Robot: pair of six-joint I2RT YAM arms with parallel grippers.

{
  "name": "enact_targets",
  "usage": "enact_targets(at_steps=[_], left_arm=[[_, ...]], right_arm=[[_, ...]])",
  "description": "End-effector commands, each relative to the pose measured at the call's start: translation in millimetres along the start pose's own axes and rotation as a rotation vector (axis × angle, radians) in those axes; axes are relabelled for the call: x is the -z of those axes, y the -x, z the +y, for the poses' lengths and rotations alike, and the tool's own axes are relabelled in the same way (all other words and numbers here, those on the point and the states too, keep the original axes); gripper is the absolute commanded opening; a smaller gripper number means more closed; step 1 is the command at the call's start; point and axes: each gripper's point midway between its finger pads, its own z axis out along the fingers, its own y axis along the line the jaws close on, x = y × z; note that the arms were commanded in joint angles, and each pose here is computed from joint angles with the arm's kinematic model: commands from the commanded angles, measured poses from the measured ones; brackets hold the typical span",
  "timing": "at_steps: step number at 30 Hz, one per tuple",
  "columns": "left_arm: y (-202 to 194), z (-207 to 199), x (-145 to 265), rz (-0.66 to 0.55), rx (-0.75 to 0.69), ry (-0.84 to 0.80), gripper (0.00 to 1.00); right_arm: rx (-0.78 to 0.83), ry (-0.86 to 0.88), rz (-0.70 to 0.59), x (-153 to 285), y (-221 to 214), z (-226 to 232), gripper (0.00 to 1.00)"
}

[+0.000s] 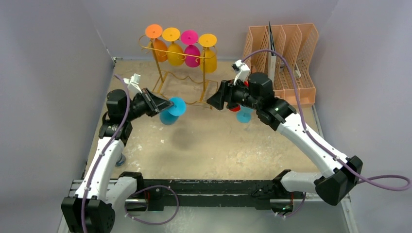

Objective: Take the wine glass off the wine glass rack
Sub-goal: Place the wine glass at the center of the board.

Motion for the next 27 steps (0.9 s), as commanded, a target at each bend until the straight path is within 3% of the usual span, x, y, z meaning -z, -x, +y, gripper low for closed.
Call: enact_targets(at_steps=[1,10,18,27], left_arm=[[-23.1,-37.7,3.6,0.103,-0.120,-0.213,0.00],[-37.5,-50.7,5.2,0.176,-0.174,-0.323,0.00],[-42.3,-51.8,4.4,0.185,-0.177,-0.341,0.00],[-44.7,-51.5,4.0,0.185,-0.165,-0.343,0.00]], right_arm=[[-0.090,0.170,0.013,-9.8,7.3,33.1,0.70],[-0.261,0.435,0.174,-32.0,-3.7,77.6,0.58],[-0.272,0.489,0.244,-37.2,-15.0,90.8,0.52],[-0.278,0.490,0.235,-39.8,-15.7,90.7,0.42]])
